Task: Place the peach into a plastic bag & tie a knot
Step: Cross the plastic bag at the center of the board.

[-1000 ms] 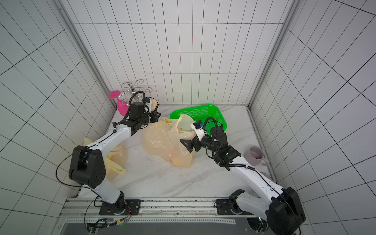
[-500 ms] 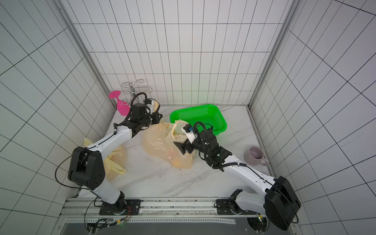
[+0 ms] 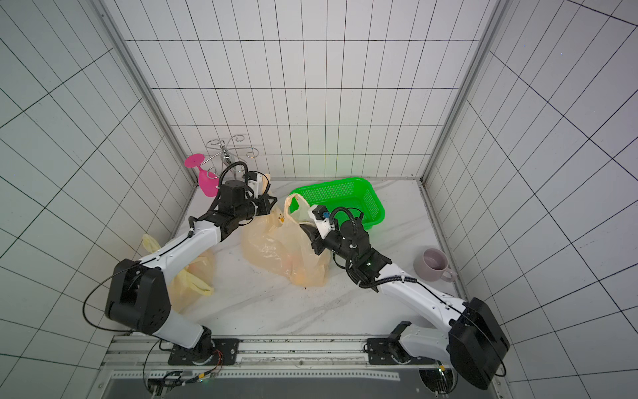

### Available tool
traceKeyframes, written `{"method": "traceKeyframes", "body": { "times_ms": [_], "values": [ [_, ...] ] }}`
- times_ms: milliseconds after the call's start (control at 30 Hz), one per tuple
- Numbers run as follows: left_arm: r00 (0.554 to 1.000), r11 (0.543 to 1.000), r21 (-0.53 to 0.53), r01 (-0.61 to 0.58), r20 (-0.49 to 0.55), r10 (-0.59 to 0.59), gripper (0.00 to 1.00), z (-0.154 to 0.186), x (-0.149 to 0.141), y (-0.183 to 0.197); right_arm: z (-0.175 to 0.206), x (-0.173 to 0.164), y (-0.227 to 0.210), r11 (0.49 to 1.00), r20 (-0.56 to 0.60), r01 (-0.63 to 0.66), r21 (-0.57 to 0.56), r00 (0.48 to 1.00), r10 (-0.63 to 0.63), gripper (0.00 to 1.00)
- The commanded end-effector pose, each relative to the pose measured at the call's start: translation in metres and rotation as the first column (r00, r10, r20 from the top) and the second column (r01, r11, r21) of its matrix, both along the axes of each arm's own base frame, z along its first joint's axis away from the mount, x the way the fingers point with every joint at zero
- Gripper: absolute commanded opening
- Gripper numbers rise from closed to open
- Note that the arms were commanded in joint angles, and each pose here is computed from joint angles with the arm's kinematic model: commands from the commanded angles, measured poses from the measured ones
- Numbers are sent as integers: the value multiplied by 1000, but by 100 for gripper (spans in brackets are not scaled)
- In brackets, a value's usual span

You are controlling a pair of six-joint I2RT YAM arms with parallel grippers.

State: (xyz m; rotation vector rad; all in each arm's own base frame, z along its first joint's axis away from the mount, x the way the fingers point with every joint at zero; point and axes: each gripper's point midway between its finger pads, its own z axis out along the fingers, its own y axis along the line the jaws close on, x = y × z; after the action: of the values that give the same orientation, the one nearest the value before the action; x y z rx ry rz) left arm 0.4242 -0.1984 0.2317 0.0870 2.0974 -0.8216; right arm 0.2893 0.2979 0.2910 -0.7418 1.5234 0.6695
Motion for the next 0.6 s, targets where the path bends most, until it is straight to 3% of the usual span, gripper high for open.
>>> {"method": "traceKeyframes", "body": {
  "times_ms": [0,300,433,567],
  "values": [
    [993,995,-69,72,94,-66,0,30,-22,-7,61,10,-6,997,97,45,70,994,-51,0],
    [944,953,34,302,124,-304,0,31,-86,-25,30,10,-39,991,5,116,-63,993,-116,0],
    [877,877,7,481,-2,-481,6,22,-112,-51,24,5,-48,987,5,141,-82,990,-141,0],
    [805,808,-47,588,-61,-589,11,15,-127,-74,34,-9,-42,990,103,94,-105,991,-83,0]
  ]
}}
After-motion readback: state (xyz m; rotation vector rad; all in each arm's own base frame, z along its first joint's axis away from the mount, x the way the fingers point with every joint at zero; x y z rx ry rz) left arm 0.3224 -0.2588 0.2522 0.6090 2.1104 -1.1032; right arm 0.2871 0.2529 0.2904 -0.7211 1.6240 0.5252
